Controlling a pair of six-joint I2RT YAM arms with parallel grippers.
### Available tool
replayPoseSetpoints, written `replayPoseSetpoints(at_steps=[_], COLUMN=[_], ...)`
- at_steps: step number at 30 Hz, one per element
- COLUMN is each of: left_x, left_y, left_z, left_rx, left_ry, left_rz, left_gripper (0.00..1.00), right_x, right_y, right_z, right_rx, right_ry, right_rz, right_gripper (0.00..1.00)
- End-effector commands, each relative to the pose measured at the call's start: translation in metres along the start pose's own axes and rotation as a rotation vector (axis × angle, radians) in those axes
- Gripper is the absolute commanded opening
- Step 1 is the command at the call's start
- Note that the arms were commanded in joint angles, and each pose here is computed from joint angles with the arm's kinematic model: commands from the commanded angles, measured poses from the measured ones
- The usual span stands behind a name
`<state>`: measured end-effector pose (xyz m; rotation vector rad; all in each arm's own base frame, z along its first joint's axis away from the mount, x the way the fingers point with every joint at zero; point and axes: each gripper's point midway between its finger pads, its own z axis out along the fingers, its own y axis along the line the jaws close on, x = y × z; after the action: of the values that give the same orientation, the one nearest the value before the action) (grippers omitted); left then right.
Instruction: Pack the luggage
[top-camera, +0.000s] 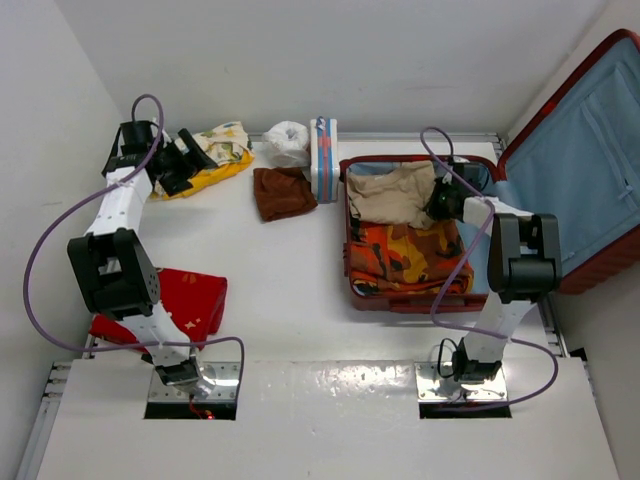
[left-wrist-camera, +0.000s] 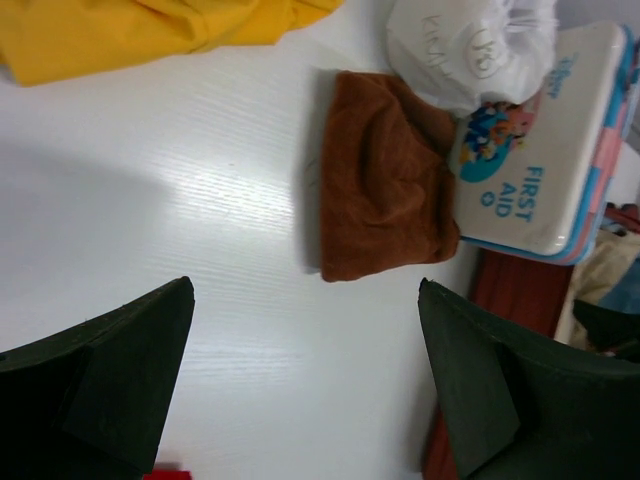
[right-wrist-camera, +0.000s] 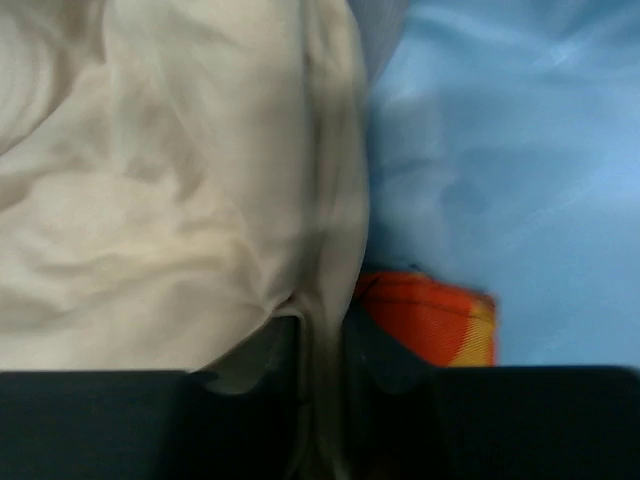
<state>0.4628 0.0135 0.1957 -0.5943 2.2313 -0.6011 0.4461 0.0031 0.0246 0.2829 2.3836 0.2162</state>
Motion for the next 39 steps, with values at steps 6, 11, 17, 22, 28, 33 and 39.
replayPoseSetpoints(at_steps=[6, 11, 17, 22, 28, 33, 39], left_x=[-0.009, 0.072, 0.132, 0.191, 0.208, 0.217, 0.222], left_y=[0.004, 0.016, 0.041, 0.058, 0.086, 0.103, 0.131], left_z=[-0.062, -0.110, -0.127, -0.123, -0.091, -0.072, -0.060], left_rx=[-0.078, 0.196, 0.390, 0.577, 0.703, 0.819, 0.875], left_ry=[0.021, 0.376, 0.500, 0.621, 0.590, 0.650, 0.744], left_rz=[0.546, 1.026, 1.512, 1.756, 1.703, 1.771, 1.918], left_gripper=[0.97, 0.94, 0.93, 0.95, 0.97, 0.97, 0.97], right_x=[-0.031, -0.062, -0.067, -0.043, -0.002, 0.023, 0.032], right_y=[-0.014, 0.023, 0.078, 0.097, 0.118, 0.125, 0.129], right_z=[-0.026, -0.085, -0.146, -0.169, -0.185, -0.193, -0.194], right_rx=[0.045, -0.106, -0.369, -0.459, -0.503, -0.522, -0.523], right_ry=[-0.032, -0.141, -0.133, -0.032, 0.023, 0.070, 0.094], right_rz=[-0.013, -0.058, -0.156, -0.215, -0.265, -0.303, -0.332], right_gripper=[0.65, 0.68, 0.70, 0.74, 0.74, 0.74, 0.74])
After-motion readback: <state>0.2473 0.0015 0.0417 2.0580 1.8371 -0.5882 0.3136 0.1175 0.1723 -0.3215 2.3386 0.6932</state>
